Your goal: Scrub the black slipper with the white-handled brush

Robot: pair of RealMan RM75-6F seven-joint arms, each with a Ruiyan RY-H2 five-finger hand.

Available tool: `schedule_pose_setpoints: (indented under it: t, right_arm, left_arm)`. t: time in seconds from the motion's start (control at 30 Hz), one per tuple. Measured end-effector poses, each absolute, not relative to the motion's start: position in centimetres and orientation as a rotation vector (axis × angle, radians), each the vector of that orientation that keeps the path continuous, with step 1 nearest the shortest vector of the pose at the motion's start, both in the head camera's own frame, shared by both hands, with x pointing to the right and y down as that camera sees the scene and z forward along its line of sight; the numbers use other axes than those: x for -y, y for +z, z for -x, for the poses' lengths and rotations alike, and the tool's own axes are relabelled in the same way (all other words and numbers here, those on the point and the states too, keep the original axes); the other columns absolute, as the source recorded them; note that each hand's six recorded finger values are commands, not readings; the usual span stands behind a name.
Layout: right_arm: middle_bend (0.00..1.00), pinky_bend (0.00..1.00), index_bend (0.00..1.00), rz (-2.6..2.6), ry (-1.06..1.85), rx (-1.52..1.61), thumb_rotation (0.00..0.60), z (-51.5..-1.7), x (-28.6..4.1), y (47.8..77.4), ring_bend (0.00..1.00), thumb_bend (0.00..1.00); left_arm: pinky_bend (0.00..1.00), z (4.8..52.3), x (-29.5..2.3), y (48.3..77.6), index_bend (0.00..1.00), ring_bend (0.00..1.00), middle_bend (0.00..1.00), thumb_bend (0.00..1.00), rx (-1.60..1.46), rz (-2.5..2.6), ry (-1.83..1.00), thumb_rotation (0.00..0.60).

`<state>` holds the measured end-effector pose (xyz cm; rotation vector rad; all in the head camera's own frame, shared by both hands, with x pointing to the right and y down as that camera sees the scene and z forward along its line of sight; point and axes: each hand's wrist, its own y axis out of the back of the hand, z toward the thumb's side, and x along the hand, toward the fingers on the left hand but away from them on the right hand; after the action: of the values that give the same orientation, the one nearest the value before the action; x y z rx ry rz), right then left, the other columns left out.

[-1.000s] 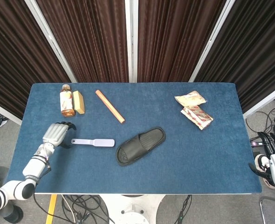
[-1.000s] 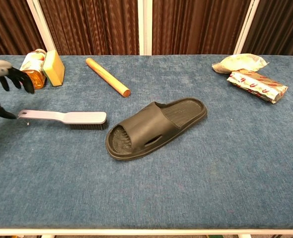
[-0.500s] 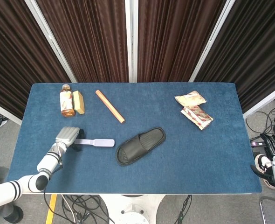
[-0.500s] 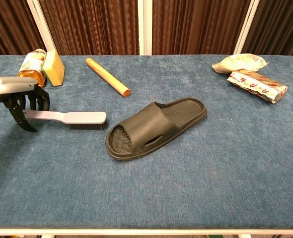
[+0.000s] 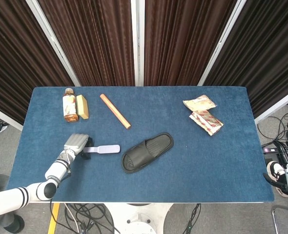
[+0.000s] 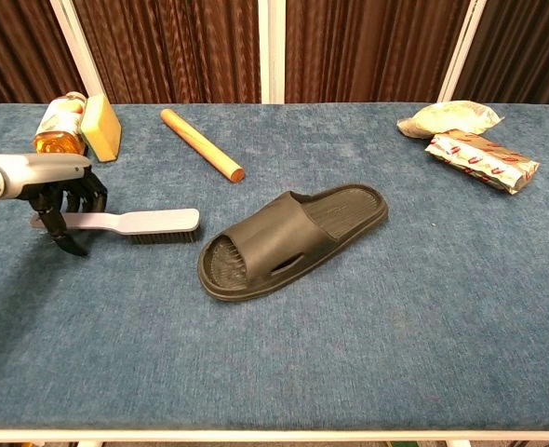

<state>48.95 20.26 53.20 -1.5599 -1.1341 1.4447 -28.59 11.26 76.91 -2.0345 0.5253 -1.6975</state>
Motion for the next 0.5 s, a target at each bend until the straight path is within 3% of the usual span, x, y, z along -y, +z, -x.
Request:
schedule_pose_setpoints:
  t: [0.23, 0.4, 0.5]
  right_arm:
    - [0.11, 0.05, 0.0, 1.565, 1.451, 1.141, 0.6, -49.1, -20.4, 53.3, 0.0, 0.08]
    - [0.11, 0.05, 0.0, 1.571, 1.455, 1.15, 0.6, -49.2, -20.5, 53.3, 0.0, 0.08]
    - [0.11, 0.05, 0.0, 1.567, 1.455, 1.155, 0.6, -49.2, -20.5, 53.3, 0.0, 0.08]
  left_arm:
    - [0.6, 28.0, -12.0, 76.9, 0.66, 0.56, 0.69, 0.19, -0.477, 2.034, -1.702, 0.6]
    - [0.68, 27.6, -12.3, 76.9, 0.75, 0.64, 0.77, 0.28, -0.466, 2.034, -1.71, 0.6]
    - [0.78, 27.5, -12.3, 77.0, 0.84, 0.72, 0.86, 0.31, -0.48, 2.04, -1.711, 0.6]
